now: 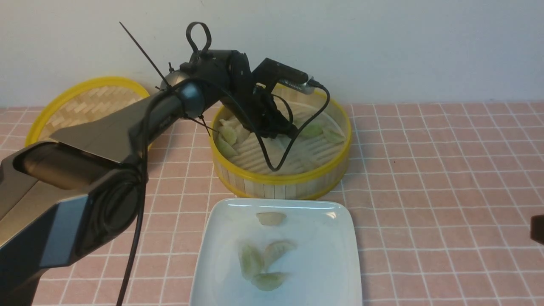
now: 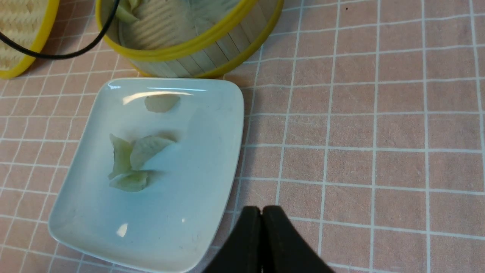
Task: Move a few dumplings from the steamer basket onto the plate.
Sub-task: Use the left arm to grab a dumpling from the steamer, then use the left arm to put the dumpling into the plate
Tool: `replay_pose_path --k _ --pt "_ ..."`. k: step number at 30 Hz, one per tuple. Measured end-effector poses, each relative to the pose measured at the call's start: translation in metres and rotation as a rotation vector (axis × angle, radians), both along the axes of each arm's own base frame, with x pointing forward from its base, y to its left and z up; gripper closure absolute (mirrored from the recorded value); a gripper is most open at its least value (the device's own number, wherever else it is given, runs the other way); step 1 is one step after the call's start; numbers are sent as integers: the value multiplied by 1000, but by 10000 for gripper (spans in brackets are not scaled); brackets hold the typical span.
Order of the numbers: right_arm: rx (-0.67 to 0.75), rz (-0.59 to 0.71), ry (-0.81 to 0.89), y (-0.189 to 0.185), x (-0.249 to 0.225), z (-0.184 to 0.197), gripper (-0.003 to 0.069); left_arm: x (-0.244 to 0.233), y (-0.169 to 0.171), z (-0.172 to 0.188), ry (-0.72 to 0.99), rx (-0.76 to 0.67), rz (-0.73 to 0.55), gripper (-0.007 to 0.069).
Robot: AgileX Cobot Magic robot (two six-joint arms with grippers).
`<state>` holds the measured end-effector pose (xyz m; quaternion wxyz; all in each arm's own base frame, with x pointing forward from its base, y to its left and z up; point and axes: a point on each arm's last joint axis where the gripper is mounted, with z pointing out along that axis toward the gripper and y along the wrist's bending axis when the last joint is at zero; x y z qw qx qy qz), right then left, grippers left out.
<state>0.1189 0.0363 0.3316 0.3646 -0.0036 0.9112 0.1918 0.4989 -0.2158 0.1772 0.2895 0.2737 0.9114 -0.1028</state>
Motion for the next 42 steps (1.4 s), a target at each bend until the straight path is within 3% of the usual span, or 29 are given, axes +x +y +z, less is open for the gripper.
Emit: replay_pose_path --k 7,16,23,31,33,37,42 --pt "-1 7 17 0 -1 -1 673 -13 5 47 -16 2 -17 610" --pt "1 9 20 1 -2 -1 673 -69 24 142 94 39 -82 610" --pt "12 10 21 1 -2 -1 673 -105 30 190 69 -65 -92 610" --pt "37 16 27 3 -2 0 673 -159 35 139 320 8 -107 610" --pt "36 19 27 3 -2 0 673 -174 35 106 429 35 -111 610" --pt "33 22 28 3 -2 -1 673 -173 30 64 429 34 -93 610" --pt "35 23 28 3 -2 0 673 -155 24 39 361 14 -53 585"
